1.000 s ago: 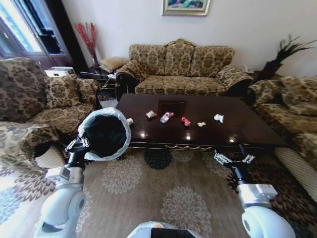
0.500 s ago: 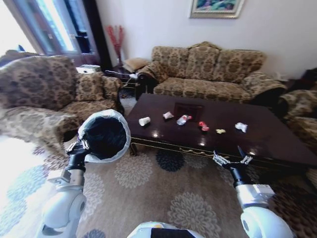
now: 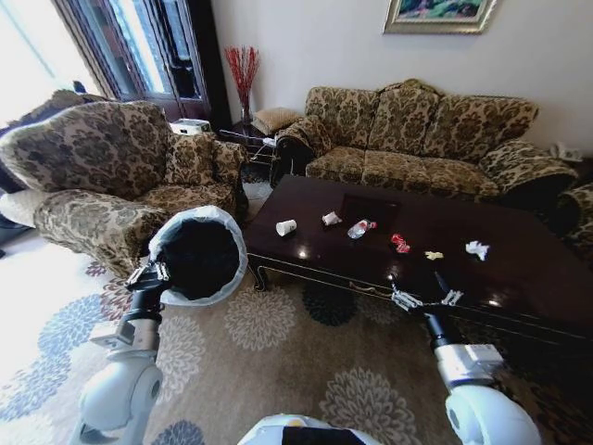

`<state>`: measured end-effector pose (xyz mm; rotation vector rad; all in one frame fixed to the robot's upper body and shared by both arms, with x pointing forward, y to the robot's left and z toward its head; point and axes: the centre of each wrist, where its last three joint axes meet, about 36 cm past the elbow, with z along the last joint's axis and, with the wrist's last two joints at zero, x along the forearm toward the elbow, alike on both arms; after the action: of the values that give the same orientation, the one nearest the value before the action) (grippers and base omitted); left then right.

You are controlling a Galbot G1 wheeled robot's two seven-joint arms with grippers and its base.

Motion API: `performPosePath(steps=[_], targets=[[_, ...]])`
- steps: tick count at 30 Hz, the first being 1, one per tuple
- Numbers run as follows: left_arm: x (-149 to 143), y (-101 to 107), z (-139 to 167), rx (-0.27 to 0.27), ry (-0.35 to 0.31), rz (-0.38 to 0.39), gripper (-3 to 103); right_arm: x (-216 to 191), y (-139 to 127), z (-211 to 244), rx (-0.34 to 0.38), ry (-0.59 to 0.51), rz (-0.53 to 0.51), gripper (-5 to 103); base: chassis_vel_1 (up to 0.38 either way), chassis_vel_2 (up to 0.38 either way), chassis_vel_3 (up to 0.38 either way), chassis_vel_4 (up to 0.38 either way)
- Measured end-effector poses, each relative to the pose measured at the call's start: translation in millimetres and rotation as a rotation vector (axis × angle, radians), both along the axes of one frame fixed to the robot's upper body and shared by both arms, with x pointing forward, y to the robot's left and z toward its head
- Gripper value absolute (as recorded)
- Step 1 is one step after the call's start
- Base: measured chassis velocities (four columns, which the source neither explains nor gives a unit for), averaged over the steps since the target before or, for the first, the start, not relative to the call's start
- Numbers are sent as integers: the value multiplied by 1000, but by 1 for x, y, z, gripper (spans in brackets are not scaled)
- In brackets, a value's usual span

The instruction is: Move to the front of the table and place the trash on the table into the trash bin.

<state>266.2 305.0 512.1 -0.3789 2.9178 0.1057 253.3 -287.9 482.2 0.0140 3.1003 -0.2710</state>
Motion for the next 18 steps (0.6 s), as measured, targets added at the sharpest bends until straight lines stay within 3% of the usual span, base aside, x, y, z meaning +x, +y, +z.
performPosePath(steps=[12,18], targets=[[-1,-2,-1,21,1,9,4,0,0,-3,-12,4,-5,100,-243,245,262,-247],[-1,-2,-3,31,4,12,4,1,-1,-8,-27,0,6,100,-140,133,101,-101]])
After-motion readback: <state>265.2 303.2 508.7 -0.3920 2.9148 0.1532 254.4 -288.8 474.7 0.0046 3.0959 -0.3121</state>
